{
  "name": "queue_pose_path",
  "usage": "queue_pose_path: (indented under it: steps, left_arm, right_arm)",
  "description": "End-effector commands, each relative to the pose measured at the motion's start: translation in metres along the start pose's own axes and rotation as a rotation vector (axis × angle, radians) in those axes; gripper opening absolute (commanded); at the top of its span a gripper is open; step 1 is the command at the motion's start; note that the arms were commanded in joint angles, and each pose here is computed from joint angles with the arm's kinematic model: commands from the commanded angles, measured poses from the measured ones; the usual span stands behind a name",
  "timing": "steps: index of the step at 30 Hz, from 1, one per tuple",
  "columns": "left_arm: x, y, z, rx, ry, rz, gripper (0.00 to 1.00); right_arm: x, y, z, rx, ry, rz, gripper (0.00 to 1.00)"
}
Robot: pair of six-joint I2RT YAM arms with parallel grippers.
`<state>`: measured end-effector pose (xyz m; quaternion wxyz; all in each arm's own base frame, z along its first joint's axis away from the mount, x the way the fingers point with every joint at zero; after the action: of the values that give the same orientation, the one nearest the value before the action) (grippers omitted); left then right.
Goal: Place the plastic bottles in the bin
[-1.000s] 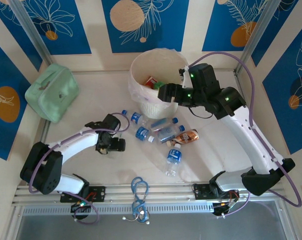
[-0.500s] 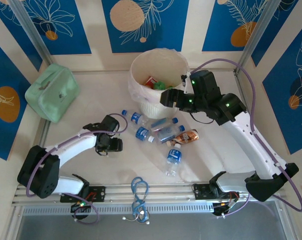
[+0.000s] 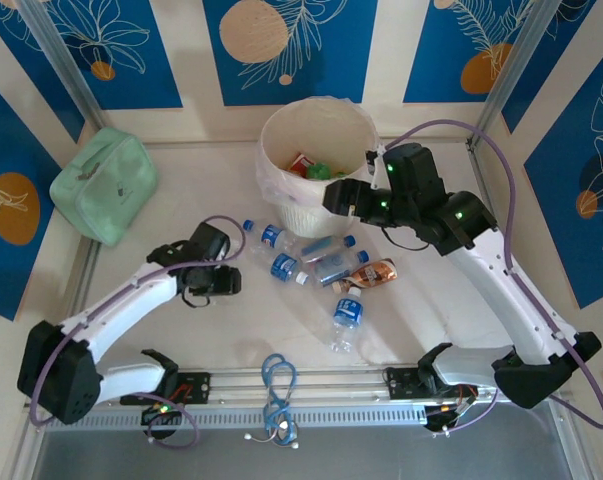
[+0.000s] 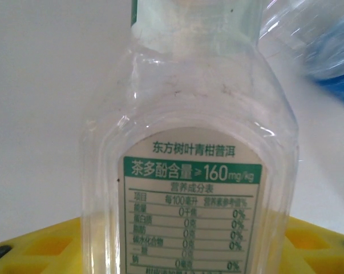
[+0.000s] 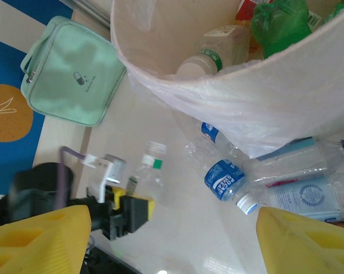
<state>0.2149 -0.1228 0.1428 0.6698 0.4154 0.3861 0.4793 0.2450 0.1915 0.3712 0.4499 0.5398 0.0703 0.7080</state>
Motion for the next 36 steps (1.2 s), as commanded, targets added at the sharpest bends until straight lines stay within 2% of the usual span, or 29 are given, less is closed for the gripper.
queue_pose_path:
  steps: [1, 7, 13, 17, 22, 29, 36]
  left_arm:
    - [-0.001, 0.039, 0.019, -0.084, -0.009, 0.003, 0.56]
    - [-0.009, 0.099, 0.055, -0.232, -0.058, -0.009, 0.55]
    - [-0.030, 0.173, 0.115, -0.434, -0.102, -0.071, 0.56]
    - [-0.056, 0.203, 0.160, -0.536, -0.121, -0.167, 0.56]
    - [-0.091, 0.208, 0.209, -0.582, -0.120, -0.311, 0.55]
    - [-0.126, 0.190, 0.272, -0.593, -0.121, -0.386, 0.55]
    - [-0.155, 0.164, 0.308, -0.572, -0.055, -0.484, 0.53]
  right_arm:
    - [-0.007, 0.006, -0.006, -0.007, -0.011, -0.017, 0.77]
    - [-0.022, 0.015, -0.016, -0.011, -0.026, -0.046, 0.76]
    - [-0.036, 0.023, -0.026, -0.012, -0.047, -0.069, 0.76]
    - [-0.045, 0.025, -0.034, -0.005, -0.068, -0.082, 0.76]
    - [-0.056, 0.027, -0.043, 0.000, -0.086, -0.106, 0.76]
    - [-0.067, 0.027, -0.050, 0.004, -0.108, -0.128, 0.76]
    - [-0.082, 0.033, -0.050, -0.031, -0.152, -0.174, 0.76]
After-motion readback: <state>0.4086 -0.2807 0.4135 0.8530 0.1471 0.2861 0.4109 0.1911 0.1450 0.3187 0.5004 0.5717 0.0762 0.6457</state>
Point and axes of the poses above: each hand's point on the last joint's axis, 136 mm out from that joint toward the fingers, its own y axis back along the fingers, its own x axis along the line the jaws close on, z = x × y, the point moved 4 cm from there along y, back along the fingers, and after that the axes turned 13 degrees about -y, right-handed, at the moved point
